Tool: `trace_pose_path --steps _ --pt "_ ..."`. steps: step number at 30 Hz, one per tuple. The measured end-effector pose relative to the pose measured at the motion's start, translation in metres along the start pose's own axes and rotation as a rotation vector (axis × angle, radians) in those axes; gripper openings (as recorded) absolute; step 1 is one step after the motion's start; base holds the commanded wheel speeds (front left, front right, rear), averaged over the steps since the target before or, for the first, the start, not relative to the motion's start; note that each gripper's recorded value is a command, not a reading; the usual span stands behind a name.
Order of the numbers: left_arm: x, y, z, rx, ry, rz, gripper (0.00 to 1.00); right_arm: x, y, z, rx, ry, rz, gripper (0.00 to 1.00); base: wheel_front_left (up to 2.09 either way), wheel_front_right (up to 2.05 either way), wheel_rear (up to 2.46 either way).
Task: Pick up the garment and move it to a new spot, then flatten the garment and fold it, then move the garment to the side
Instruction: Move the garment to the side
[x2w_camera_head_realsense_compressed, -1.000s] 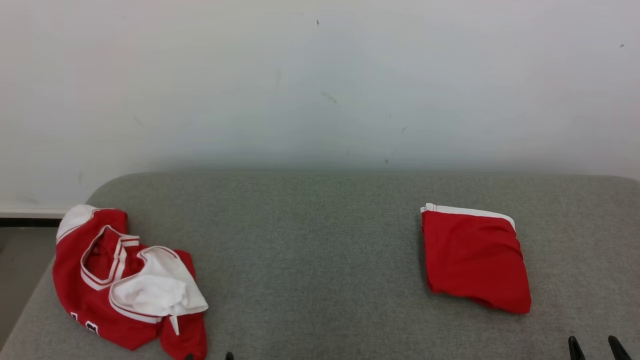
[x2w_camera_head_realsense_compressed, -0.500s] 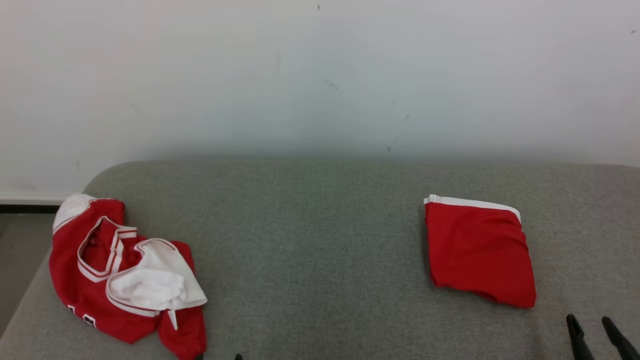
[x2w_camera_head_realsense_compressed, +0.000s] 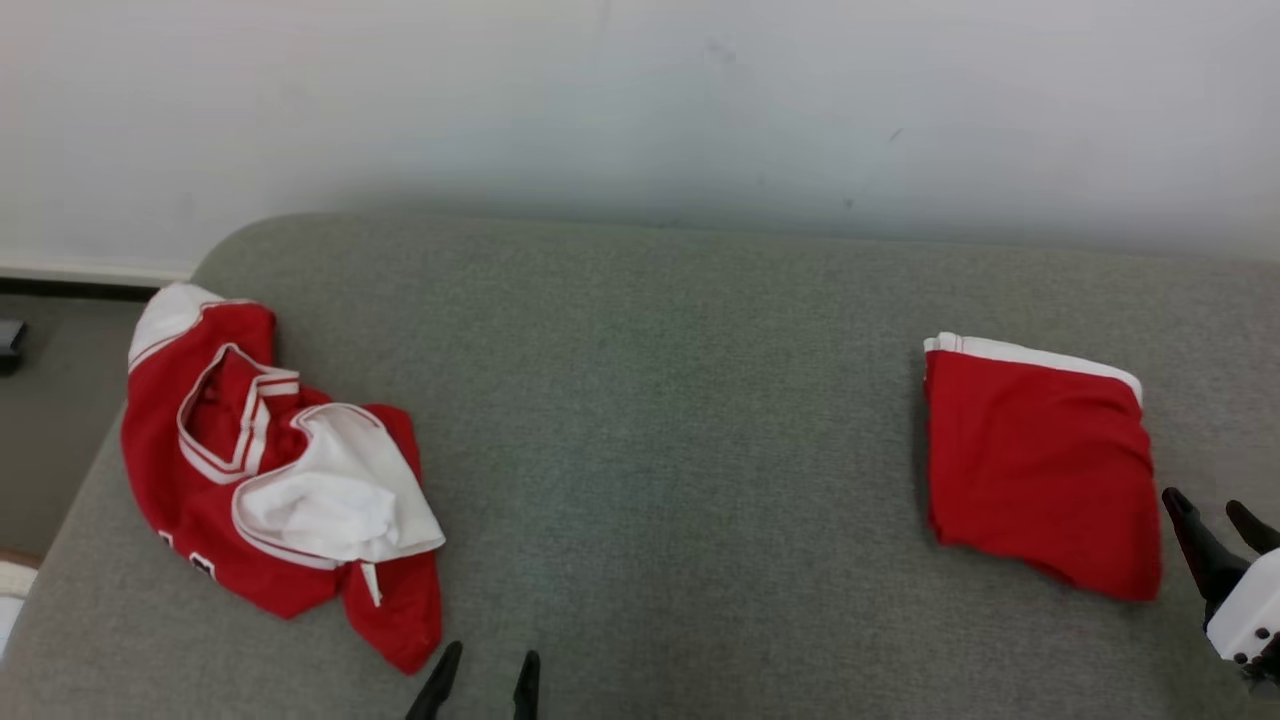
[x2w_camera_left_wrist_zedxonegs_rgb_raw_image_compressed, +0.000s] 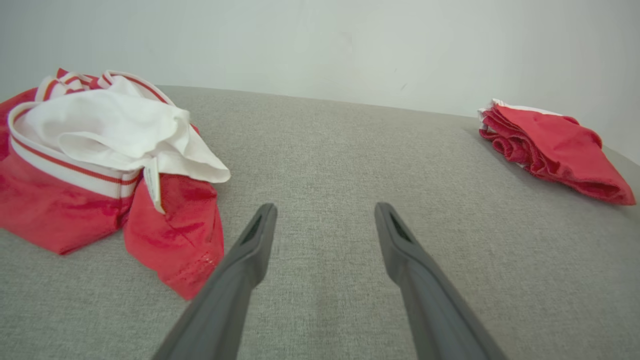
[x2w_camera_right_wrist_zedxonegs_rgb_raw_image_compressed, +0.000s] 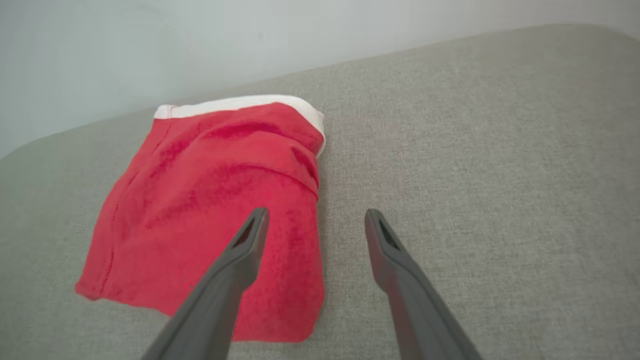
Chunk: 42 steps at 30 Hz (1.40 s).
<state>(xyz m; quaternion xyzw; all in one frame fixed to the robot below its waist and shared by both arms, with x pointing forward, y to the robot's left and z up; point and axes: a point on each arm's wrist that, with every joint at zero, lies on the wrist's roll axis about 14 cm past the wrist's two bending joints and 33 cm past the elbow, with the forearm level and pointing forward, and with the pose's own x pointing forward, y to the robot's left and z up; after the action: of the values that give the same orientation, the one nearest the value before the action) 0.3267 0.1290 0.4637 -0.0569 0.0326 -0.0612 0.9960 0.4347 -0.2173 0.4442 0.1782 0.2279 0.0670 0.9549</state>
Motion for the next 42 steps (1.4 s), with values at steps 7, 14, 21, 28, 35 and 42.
trace_pose_path --steps 7,14,21,28,35,42 --pt "0.004 0.004 -0.008 -0.006 0.031 0.022 1.0 0.038 0.003 -0.026 0.031 0.153 -0.003 1.0 0.0 0.0 0.0" --pt "0.005 0.011 -0.015 -0.006 0.056 0.046 1.0 0.062 0.008 -0.038 0.112 0.198 0.006 1.0 0.0 0.0 0.0" --pt "0.01 0.013 -0.019 -0.005 0.068 0.054 1.0 0.078 0.023 -0.035 0.163 0.176 0.049 0.0 0.0 0.0 0.0" --pt "0.016 0.006 -0.018 -0.02 0.063 0.036 1.0 0.071 0.021 -0.029 0.144 0.158 0.057 0.0 0.0 0.0 0.0" --pt "0.036 -0.014 -0.014 -0.029 0.043 -0.04 1.0 0.057 -0.011 -0.013 0.105 0.125 -0.006 0.0 0.0 0.0 0.0" --pt "0.074 -0.036 -0.017 -0.023 0.032 -0.149 1.0 0.053 -0.084 0.008 -0.027 0.12 -0.172 0.0 0.0 0.0 0.0"
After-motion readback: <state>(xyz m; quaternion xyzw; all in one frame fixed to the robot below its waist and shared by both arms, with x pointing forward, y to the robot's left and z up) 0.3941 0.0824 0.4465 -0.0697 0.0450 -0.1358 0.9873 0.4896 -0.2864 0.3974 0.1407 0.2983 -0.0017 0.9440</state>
